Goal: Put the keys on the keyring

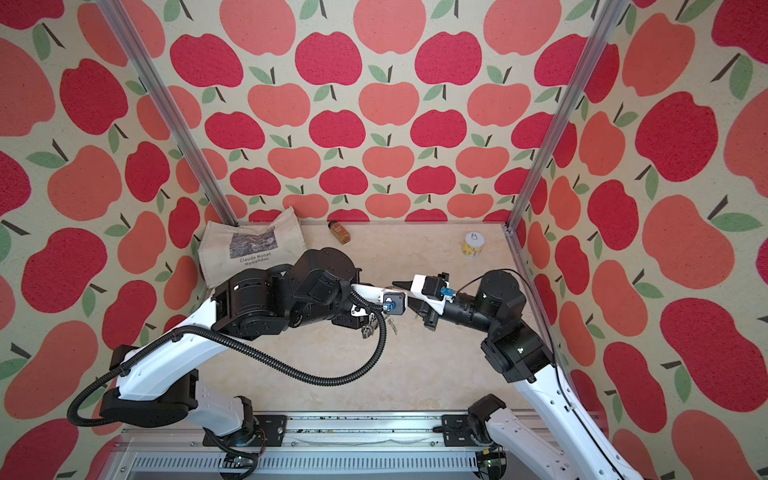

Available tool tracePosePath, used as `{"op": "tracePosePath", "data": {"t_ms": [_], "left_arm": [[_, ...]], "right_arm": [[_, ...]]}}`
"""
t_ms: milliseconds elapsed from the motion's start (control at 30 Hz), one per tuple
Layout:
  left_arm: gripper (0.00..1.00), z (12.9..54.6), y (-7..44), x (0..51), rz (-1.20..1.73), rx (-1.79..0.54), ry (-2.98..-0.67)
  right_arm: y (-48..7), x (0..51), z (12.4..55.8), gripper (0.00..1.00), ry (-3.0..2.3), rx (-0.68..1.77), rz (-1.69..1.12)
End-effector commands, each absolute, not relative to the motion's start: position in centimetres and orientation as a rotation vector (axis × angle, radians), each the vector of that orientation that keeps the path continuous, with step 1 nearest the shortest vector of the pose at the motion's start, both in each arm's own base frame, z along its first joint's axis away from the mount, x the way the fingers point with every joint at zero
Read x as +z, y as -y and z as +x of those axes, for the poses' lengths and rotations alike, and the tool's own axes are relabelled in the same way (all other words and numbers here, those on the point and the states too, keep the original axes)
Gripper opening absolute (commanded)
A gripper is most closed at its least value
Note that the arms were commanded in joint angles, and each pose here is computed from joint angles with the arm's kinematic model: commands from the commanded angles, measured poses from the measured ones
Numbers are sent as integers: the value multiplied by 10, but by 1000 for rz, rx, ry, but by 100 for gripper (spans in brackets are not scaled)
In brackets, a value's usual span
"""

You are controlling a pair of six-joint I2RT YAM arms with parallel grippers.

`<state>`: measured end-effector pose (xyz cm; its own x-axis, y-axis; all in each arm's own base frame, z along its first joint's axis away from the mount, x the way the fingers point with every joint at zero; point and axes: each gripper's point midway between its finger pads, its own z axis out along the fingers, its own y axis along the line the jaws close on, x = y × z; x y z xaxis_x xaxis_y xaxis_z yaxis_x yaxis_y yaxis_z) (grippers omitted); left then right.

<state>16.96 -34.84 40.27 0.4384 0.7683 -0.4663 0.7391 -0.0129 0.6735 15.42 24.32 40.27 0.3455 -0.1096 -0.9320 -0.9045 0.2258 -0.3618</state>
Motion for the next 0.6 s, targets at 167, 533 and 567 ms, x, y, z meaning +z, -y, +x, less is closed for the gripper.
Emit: {"op": "tracePosePath", "data": {"t_ms": [167,533,567], "left_arm": [[0,168,350,424,1704,33,-1262],[0,165,351,428,1697,18,-1248],[0,165,352,428,1698,18,-1247]], "right_arm": [[-252,398,150,22,-1088,792,-1238],[-254,394,151,15,-1097,789,-1240],[-254,393,151,15,-1098,788,-1241]]}}
